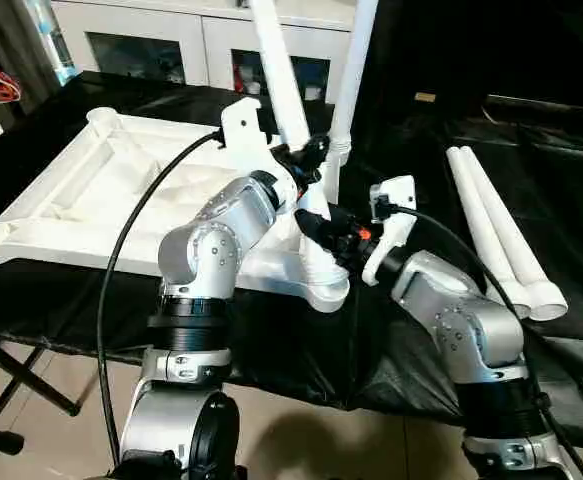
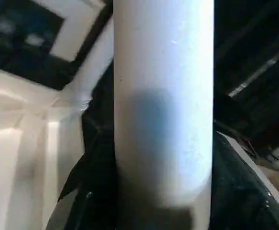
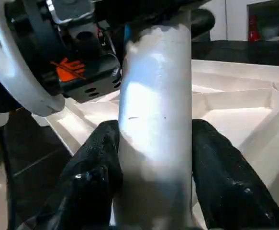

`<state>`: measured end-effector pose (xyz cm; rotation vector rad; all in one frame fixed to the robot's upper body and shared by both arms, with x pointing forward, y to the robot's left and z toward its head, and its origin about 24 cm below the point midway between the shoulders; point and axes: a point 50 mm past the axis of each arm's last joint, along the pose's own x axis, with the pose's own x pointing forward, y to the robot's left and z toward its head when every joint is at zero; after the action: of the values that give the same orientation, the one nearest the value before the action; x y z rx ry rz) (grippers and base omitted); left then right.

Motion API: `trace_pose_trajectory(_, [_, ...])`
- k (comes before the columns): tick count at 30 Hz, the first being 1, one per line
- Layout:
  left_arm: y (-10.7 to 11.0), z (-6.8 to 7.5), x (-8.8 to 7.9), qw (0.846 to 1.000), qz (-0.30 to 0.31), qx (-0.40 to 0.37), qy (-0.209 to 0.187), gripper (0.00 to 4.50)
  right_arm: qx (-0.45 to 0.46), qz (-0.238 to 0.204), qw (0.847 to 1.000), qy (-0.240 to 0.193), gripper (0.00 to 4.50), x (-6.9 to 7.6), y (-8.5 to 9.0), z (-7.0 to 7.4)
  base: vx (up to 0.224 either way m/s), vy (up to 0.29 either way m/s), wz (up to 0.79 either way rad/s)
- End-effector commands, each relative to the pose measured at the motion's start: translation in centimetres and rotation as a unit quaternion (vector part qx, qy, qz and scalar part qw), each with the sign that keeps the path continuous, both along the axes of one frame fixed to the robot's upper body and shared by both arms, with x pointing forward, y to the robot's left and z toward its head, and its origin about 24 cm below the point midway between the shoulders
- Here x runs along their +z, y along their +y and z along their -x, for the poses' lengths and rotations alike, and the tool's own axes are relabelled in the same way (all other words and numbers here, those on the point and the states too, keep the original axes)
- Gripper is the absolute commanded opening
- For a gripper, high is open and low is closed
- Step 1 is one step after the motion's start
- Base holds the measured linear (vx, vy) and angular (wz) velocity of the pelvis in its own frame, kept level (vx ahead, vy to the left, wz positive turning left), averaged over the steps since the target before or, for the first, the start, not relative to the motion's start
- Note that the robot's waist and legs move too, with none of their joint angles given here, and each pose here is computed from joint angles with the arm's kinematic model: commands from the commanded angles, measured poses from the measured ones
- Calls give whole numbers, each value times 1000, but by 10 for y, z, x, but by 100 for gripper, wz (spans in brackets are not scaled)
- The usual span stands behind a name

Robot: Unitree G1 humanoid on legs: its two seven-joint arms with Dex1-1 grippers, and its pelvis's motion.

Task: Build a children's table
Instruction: Pick table leg

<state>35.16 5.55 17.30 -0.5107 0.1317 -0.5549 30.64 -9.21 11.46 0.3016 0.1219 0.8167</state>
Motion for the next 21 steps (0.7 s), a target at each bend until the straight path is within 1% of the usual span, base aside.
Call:
trace_pose_trajectory(1, [-13,7,-2,999,-9,-49,-9,188,26,-17,999,-31,264,16,3,2,0,0,0])
trace_pose_trajectory(2, [-13,10,-1,997,-5,-78,-18,188,41,-19,999,-25,264,14,0,3,0,0,0])
trace_pose_trajectory(3, [-12,17,-1,990,4,-137,-27,188,75,-24,997,-12,277,11,-6,6,0,0,0])
trace_pose_trajectory(4, [-11,21,0,984,9,-174,-36,188,103,-26,994,-1,277,10,-9,9,0,0,0])
trace_pose_trajectory(5, [-11,21,0,984,9,-174,-36,188,103,-26,994,-1,292,10,-9,9,0,0,0])
trace_pose_trajectory(6, [-9,28,1,973,19,-225,-43,188,147,-32,989,12,303,10,-15,15,0,0,0])
trace_pose_trajectory(9, [-6,36,2,956,29,-288,-56,188,201,-46,978,22,304,12,-24,22,0,0,0])
trace_pose_trajectory(10, [-6,36,2,956,29,-288,-56,188,201,-46,978,22,304,12,-24,22,0,0,0])
trace_pose_trajectory(11, [-4,39,3,945,37,-319,-65,188,221,-54,973,28,304,13,-28,25,0,0,0])
trace_pose_trajectory(12, [-2,44,7,930,53,-355,-79,188,243,-57,968,36,304,14,-32,27,0,0,0])
trace_pose_trajectory(13, [0,46,8,923,62,-369,-85,188,253,-57,965,39,304,13,-33,28,0,0,0])
trace_pose_trajectory(14, [0,47,9,920,65,-376,-90,188,259,-54,963,41,304,13,-34,29,0,0,0])
trace_pose_trajectory(16, [3,50,14,904,80,-406,-107,188,284,-41,957,50,304,10,-36,32,0,0,0])
trace_pose_trajectory(17, [3,50,14,904,80,-407,-107,188,285,-41,956,51,304,10,-36,32,0,0,0])
trace_pose_trajectory(18, [5,52,20,889,99,-430,-119,188,307,-31,949,58,304,9,-36,35,0,0,0])
trace_pose_trajectory(19, [4,52,23,883,112,-438,-124,188,318,-26,946,60,304,8,-37,36,0,0,0])
trace_pose_trajectory(21, [3,52,25,878,123,-445,-125,188,325,-21,943,62,304,8,-37,37,0,0,0])
